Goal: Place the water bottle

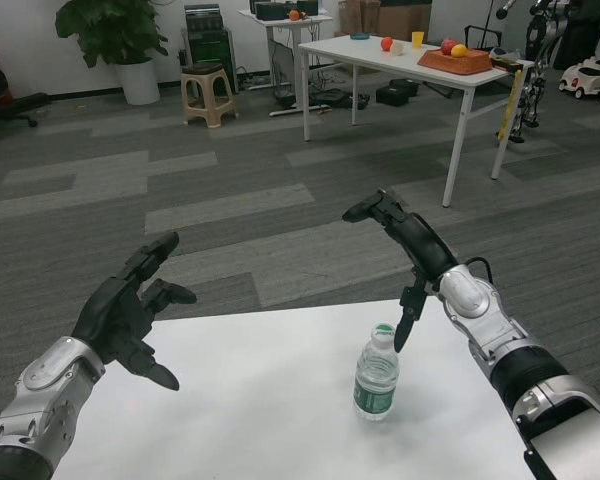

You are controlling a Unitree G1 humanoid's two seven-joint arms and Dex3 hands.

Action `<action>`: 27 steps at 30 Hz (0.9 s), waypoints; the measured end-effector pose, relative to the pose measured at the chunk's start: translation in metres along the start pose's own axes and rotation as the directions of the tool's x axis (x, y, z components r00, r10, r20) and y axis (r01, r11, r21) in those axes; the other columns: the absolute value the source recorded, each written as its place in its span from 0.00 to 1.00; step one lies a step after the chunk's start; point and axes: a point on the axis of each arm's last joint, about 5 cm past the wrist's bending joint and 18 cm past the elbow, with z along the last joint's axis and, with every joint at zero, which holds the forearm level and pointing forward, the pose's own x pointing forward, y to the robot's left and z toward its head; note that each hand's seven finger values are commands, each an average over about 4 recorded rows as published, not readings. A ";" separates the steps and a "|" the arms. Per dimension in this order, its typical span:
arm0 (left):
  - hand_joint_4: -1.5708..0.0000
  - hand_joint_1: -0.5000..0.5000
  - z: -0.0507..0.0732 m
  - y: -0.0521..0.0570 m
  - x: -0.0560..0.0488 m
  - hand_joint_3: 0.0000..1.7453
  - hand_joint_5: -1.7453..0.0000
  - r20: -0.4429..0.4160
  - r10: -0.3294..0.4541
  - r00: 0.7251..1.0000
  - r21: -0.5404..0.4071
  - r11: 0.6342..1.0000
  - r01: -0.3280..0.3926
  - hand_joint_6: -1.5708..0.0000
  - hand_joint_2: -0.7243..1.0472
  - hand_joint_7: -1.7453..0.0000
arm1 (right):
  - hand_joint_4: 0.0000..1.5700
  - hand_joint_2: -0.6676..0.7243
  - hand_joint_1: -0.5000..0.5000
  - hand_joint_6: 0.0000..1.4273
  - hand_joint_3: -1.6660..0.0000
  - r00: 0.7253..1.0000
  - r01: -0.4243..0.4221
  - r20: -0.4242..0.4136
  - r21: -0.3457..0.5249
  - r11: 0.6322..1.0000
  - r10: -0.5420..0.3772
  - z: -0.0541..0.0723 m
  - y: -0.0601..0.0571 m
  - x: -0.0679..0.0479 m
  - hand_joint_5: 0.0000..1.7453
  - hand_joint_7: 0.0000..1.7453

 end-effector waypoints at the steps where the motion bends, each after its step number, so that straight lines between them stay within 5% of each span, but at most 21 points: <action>1: 1.00 0.00 0.000 0.000 0.000 0.05 0.00 0.000 0.000 1.000 0.000 1.000 0.000 1.00 0.30 0.92 | 0.00 0.95 0.04 0.00 1.00 1.000 0.000 0.001 0.000 1.000 0.000 0.000 0.000 0.000 0.00 0.64; 27: 1.00 0.00 0.002 0.001 0.000 0.03 0.00 0.010 0.005 1.000 0.002 1.000 -0.005 1.00 0.30 0.92 | 0.00 0.95 0.04 0.00 1.00 1.000 0.015 0.013 0.001 1.000 -0.015 0.001 -0.005 -0.002 0.00 0.64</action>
